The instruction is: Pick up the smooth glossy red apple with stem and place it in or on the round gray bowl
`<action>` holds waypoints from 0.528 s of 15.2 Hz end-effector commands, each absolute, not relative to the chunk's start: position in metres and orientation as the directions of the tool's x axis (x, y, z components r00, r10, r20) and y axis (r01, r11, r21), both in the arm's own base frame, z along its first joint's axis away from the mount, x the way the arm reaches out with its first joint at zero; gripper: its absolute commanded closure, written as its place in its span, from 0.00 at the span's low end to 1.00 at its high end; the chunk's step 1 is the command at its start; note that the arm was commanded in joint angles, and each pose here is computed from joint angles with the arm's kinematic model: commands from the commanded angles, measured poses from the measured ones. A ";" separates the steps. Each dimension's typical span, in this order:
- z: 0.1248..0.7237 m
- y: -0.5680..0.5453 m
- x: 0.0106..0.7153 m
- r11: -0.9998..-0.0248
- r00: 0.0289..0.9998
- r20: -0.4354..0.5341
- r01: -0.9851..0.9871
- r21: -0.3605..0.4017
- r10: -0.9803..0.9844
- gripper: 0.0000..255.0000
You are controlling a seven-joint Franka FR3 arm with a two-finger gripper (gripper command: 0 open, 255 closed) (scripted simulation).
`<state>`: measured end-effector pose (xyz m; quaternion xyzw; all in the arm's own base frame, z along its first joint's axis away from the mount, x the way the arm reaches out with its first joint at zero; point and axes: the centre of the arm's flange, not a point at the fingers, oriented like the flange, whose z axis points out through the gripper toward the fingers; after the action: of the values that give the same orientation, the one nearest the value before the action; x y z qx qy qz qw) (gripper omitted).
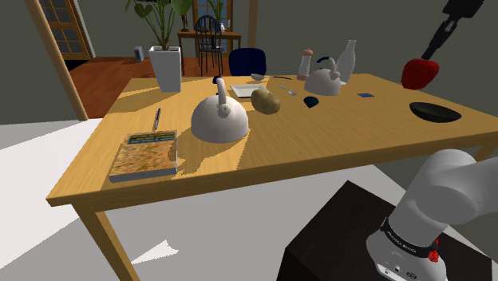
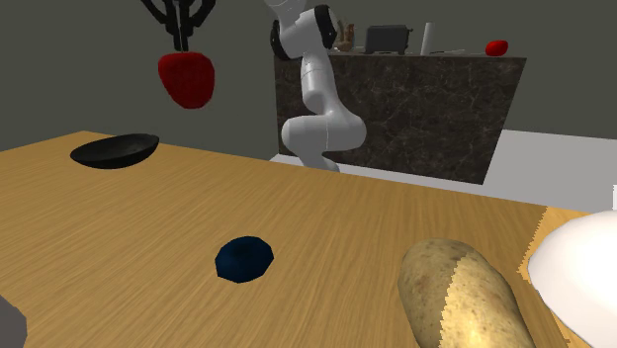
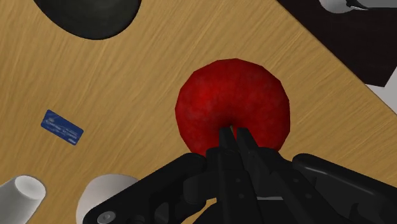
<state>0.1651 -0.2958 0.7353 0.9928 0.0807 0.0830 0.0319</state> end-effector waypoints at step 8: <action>0.752 -0.405 0.119 -0.985 0.973 0.159 0.155 0.078 0.166 1.00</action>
<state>0.1245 -0.3929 0.7488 0.9928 0.0805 0.0827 0.0316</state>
